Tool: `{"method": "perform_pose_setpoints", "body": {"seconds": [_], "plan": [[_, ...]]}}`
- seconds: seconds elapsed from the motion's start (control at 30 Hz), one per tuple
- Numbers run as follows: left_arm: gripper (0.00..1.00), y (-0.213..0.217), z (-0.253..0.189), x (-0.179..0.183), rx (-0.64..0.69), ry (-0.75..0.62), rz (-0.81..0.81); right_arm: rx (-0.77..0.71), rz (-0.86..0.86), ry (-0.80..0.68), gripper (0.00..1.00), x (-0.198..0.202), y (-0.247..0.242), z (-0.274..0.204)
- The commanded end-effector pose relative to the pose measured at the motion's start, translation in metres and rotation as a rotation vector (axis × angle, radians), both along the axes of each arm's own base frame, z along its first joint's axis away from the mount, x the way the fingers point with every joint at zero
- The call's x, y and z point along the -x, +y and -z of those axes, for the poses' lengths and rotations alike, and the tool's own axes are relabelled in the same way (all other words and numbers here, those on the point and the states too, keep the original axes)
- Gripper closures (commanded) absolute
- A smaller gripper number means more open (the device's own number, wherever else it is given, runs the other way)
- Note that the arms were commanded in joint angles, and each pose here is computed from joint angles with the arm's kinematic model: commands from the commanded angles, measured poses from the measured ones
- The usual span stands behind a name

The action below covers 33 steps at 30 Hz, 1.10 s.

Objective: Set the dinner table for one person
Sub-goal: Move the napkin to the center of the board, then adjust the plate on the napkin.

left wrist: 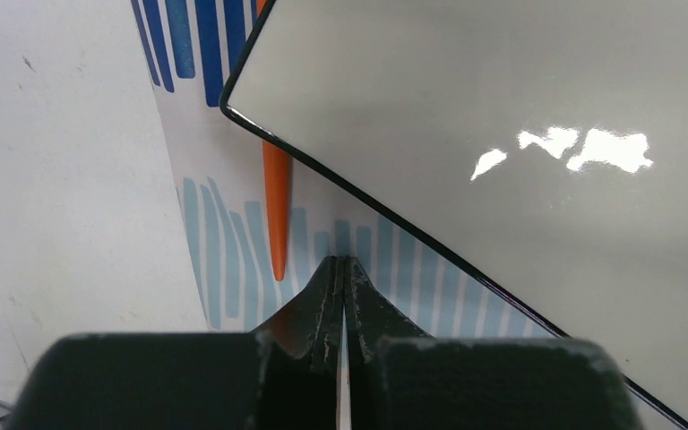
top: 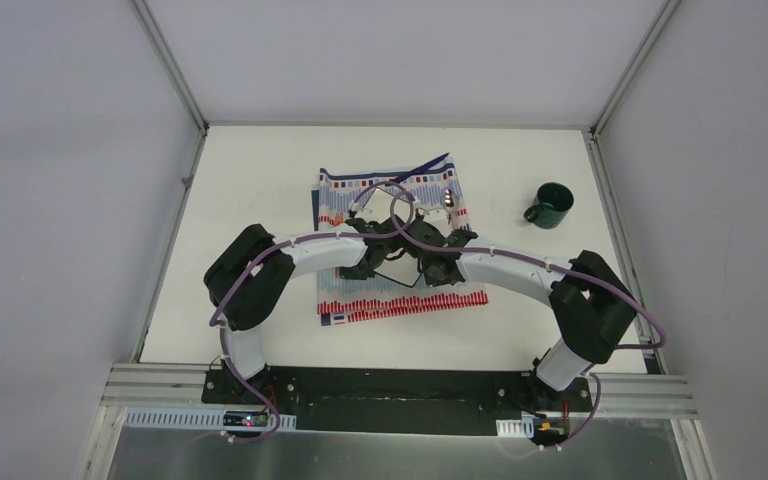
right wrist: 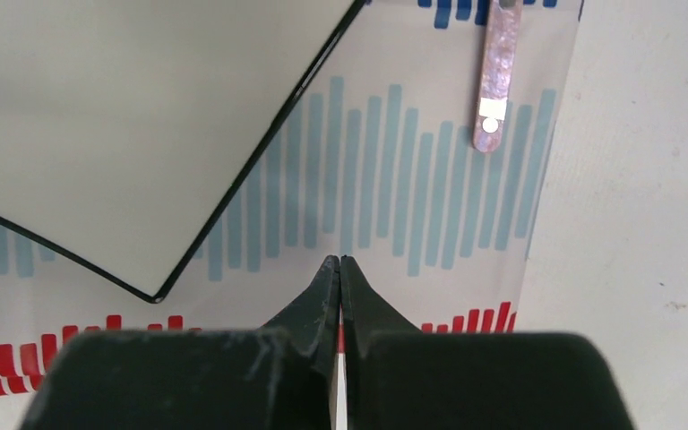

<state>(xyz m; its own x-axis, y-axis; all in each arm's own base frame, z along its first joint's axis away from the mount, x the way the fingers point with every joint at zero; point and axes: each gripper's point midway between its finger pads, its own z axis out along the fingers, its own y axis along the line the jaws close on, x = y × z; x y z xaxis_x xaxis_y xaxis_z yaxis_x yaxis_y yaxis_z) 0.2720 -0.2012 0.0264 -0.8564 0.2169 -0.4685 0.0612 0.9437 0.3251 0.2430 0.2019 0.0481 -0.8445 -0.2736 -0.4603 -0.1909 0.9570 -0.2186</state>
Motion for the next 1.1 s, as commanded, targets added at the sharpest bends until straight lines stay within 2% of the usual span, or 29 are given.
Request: {"method": "perform_pose_setpoints", "body": {"seconds": [0.0,0.2,0.43,0.7,0.9,1.07], "plan": [[1.0,-0.036,-0.01,0.022,0.081,-0.039,0.109,0.071,0.035,0.058,1.0,-0.015,-0.015,0.051],[1.0,-0.033,-0.004,0.029,0.079,-0.028,0.102,0.088,0.033,0.109,1.0,0.0,-0.024,0.069],[1.0,-0.029,-0.004,0.031,0.068,-0.03,0.107,0.027,0.028,0.186,1.0,0.04,-0.02,0.084],[1.0,-0.018,-0.006,0.036,0.062,-0.038,0.106,-0.047,-0.035,0.223,1.0,0.089,0.021,0.078],[1.0,-0.002,-0.008,0.044,0.059,-0.057,0.085,-0.063,-0.1,0.223,1.0,0.11,0.047,0.067],[1.0,-0.004,-0.011,0.047,0.111,-0.07,0.074,-0.094,-0.14,0.234,1.0,0.12,0.068,0.064]]}}
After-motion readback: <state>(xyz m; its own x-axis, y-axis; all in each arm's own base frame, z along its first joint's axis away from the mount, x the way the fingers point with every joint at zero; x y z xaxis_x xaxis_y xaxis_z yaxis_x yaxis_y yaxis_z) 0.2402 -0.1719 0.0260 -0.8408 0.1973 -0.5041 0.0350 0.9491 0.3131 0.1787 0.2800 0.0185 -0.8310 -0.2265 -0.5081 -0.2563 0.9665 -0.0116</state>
